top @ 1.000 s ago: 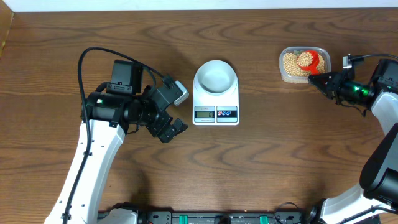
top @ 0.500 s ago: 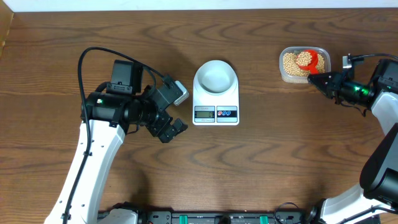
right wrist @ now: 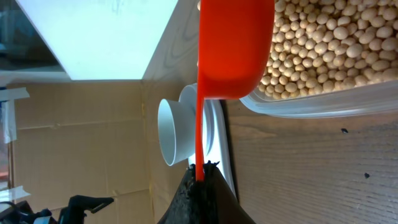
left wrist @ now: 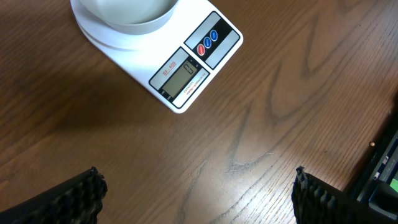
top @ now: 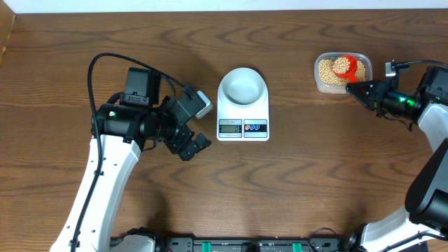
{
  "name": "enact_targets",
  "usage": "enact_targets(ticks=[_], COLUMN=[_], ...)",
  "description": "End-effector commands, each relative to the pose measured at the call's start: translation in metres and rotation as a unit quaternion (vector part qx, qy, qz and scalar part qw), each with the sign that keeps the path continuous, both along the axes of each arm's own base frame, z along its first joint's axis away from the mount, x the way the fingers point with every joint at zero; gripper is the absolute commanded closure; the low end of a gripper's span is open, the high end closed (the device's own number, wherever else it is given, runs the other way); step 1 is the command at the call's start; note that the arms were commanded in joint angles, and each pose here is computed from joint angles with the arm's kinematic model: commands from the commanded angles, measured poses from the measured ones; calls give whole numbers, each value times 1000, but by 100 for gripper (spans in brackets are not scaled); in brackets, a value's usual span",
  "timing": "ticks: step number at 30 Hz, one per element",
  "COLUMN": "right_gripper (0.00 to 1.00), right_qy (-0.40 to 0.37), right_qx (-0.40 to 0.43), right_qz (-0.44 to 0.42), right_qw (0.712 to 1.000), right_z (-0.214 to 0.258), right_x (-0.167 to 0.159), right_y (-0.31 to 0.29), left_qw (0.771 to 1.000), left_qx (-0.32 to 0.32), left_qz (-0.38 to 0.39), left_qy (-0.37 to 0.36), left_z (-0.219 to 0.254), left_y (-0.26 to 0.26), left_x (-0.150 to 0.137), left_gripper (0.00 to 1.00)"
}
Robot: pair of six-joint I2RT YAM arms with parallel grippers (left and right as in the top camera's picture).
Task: Scoop item into bowl and weigh 50g on scale
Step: 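Tilt the red scoop up inside the tub to fill it with soybeans, then lift the filled red scoop and carry it left over the white bowl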
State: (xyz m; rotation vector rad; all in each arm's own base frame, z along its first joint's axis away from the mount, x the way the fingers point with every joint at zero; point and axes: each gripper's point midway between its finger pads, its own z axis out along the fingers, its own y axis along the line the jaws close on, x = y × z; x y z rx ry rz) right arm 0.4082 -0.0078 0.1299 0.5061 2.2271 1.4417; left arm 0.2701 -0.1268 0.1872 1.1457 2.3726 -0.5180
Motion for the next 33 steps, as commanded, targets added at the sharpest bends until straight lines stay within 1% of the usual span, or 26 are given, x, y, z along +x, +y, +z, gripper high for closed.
enact_targets(ticks=[1,16,33], right_gripper=[99,99,99], right_qy=[-1,-2,2], right_qx=[20,24,33], right_qz=[6,11,43], right_qw=[1000,1000,999], right_z=[1,3,5], right_x=[-1,-1,-1], right_y=[2,5,34], left_qw=[1000,1000,1000], left_qx=[4,4,4], left_qz=[-1,-1,-1], left_qy=[-15,-15,-15], left_z=[7,7,7], left_y=[3,3,3], left_x=[1,1,1], left_gripper=[2,2,2])
